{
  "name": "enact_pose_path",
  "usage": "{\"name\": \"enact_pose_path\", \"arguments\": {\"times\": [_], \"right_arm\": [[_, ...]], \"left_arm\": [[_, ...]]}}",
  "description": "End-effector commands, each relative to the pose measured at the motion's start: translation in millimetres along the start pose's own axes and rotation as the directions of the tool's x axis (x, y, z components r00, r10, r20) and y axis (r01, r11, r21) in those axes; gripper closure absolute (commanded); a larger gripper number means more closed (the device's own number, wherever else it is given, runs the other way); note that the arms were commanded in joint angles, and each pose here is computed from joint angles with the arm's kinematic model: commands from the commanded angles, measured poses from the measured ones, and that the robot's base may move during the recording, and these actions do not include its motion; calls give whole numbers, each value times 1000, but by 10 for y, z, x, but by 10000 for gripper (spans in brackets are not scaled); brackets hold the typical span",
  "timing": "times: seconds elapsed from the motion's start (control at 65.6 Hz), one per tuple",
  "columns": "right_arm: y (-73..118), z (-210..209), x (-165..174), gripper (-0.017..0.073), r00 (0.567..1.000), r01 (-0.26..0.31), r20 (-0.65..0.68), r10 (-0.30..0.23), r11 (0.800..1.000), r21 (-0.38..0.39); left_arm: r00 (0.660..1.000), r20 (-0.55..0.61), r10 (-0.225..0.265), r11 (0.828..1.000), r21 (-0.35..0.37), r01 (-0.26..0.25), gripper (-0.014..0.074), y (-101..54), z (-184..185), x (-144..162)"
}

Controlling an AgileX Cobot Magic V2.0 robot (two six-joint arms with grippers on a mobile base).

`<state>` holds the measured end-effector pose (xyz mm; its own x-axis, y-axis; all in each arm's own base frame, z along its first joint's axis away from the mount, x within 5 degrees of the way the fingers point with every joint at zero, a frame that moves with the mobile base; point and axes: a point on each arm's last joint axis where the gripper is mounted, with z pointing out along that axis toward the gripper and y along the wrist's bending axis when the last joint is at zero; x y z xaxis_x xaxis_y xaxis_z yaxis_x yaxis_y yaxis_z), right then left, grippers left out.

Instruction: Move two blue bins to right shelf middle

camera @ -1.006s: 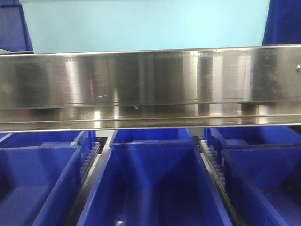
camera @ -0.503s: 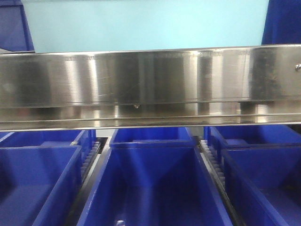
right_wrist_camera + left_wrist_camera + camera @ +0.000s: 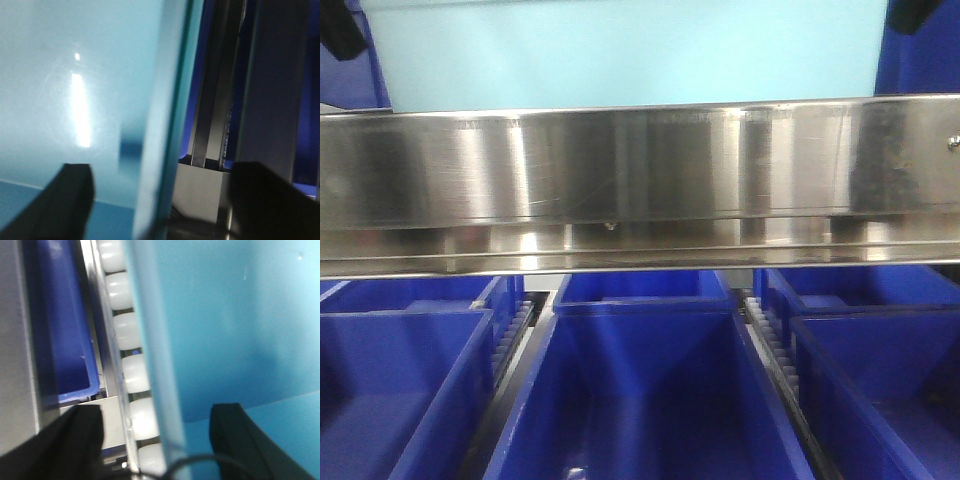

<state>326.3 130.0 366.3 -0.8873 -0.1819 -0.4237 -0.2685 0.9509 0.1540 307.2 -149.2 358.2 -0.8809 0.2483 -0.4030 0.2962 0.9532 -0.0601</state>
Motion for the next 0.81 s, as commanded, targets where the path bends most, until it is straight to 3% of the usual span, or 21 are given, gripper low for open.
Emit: {"name": "enact_pose_path", "arguments": {"times": [0.0, 0.107, 0.122, 0.137, 0.518, 0.792], "right_arm": [[0, -19, -5, 383, 1000, 6, 20, -6, 1000, 0], [1, -19, -10, 715, 1000, 6, 25, -6, 1000, -1], [1, -19, -10, 725, 1000, 4, 25, -4, 1000, -1], [1, -20, -12, 721, 1000, 1, 27, -1, 1000, -1], [16, -68, -50, 712, 997, 4, 74, -3, 1000, -7], [78, -530, -175, 712, 955, 22, 298, -11, 999, -33]], "left_arm": [[1000, -26, -6, 1000, 2, 6, 379, -1, 78, 5], [1000, -4, -6, 1000, 6, 6, 631, -4, 72, -17], [1000, -2, -6, 1000, 6, 6, 666, -4, 72, -19], [1000, -2, -6, 1000, 6, 6, 701, -4, 72, -18], [999, 51, -13, 999, 31, 11, 704, -26, 17, -71], [971, 240, -19, 998, 65, 4, 704, -49, -560, -223]]}}
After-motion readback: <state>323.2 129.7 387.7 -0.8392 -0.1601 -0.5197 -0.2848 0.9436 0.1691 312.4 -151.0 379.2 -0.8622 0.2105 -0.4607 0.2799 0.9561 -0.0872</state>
